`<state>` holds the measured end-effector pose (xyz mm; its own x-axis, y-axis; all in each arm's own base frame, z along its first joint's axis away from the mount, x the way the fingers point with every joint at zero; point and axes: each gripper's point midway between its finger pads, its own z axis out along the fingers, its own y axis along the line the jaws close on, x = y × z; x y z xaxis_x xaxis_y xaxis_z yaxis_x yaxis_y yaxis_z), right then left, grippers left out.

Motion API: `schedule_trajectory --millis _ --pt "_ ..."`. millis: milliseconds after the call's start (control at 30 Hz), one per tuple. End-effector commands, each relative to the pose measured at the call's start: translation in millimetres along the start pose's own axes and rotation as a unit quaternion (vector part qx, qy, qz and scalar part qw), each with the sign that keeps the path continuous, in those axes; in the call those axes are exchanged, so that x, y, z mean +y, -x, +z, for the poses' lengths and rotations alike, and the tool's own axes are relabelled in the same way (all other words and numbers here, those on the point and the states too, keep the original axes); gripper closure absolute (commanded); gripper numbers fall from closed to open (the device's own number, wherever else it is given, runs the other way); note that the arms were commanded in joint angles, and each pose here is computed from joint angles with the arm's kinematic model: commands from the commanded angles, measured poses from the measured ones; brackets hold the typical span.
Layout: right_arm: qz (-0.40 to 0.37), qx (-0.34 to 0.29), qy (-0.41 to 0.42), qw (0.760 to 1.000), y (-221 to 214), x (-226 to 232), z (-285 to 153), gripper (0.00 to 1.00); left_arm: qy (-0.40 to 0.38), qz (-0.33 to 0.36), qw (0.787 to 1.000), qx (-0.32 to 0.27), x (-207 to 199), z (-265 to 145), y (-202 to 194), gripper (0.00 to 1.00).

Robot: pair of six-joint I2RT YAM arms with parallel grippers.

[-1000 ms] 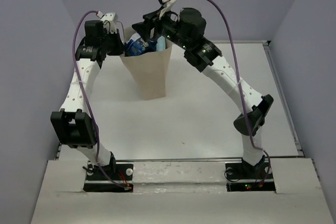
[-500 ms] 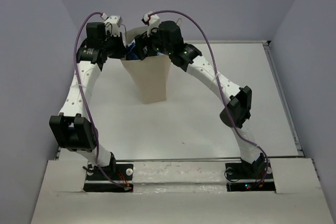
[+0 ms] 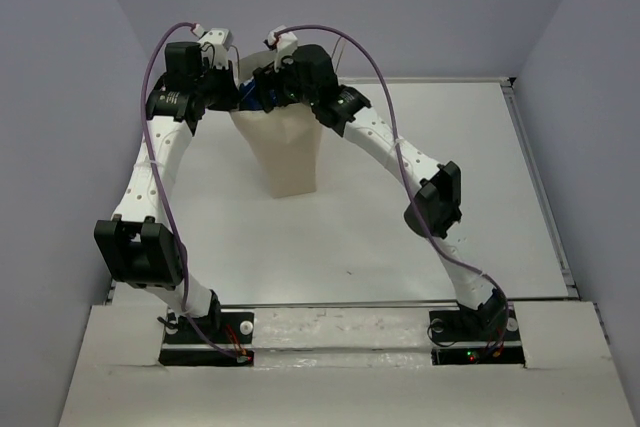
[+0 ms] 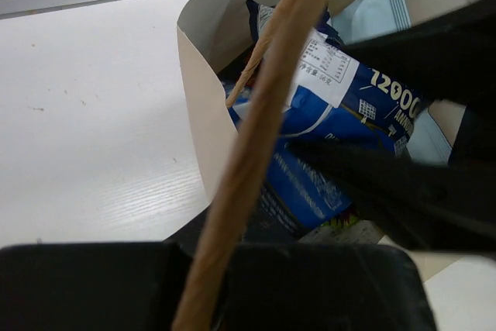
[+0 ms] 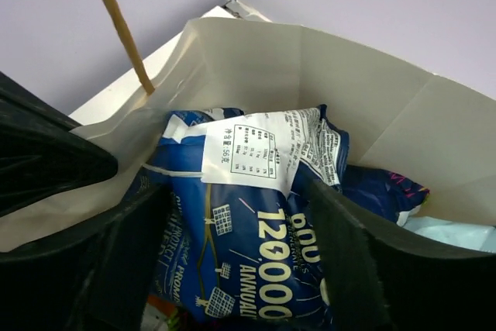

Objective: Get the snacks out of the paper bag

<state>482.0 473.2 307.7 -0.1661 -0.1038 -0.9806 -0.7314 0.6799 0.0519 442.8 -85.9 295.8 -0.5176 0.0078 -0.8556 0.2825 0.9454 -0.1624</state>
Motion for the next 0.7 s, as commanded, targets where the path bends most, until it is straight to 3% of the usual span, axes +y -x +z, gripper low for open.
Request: schedule_trajectory --millis 0,100,167,233,400,567,667 --pt "-0.022 -0.011 -0.018 1.0 8.2 -5.9 -0.1 0.45 -0.01 0.01 0.998 -0.06 -9.9 -15.6 40.4 1.0" --pt "-0.017 -0.026 -0.01 0.999 20.9 -1.6 -7.8 0.82 -0.005 0.01 0.998 -0.063 -7.5 -14.8 43.9 1.0" --pt "-0.015 -0.039 -0.002 0.999 33.5 2.1 -14.6 0.87 -0.003 0.011 0.998 -0.07 -7.8 -16.7 49.8 1.0" --pt "-0.012 -0.07 0.001 0.998 61.3 5.4 -27.9 0.99 -0.002 0.01 0.998 -0.069 -6.8 -14.7 50.7 1.0" --pt "0.013 -0.165 0.002 0.986 132.6 10.9 -63.5 0.99 0.006 0.008 0.998 -0.069 -1.8 -9.8 55.0 0.94" --pt "0.012 -0.289 0.004 0.957 219.0 16.3 -124.6 0.99 0.013 0.012 0.997 -0.07 1.4 -6.5 59.3 0.92" --pt "0.002 -0.357 -0.055 0.933 271.6 0.3 -189.5 0.99 0.017 0.015 0.997 -0.071 3.9 -4.9 61.2 0.92"
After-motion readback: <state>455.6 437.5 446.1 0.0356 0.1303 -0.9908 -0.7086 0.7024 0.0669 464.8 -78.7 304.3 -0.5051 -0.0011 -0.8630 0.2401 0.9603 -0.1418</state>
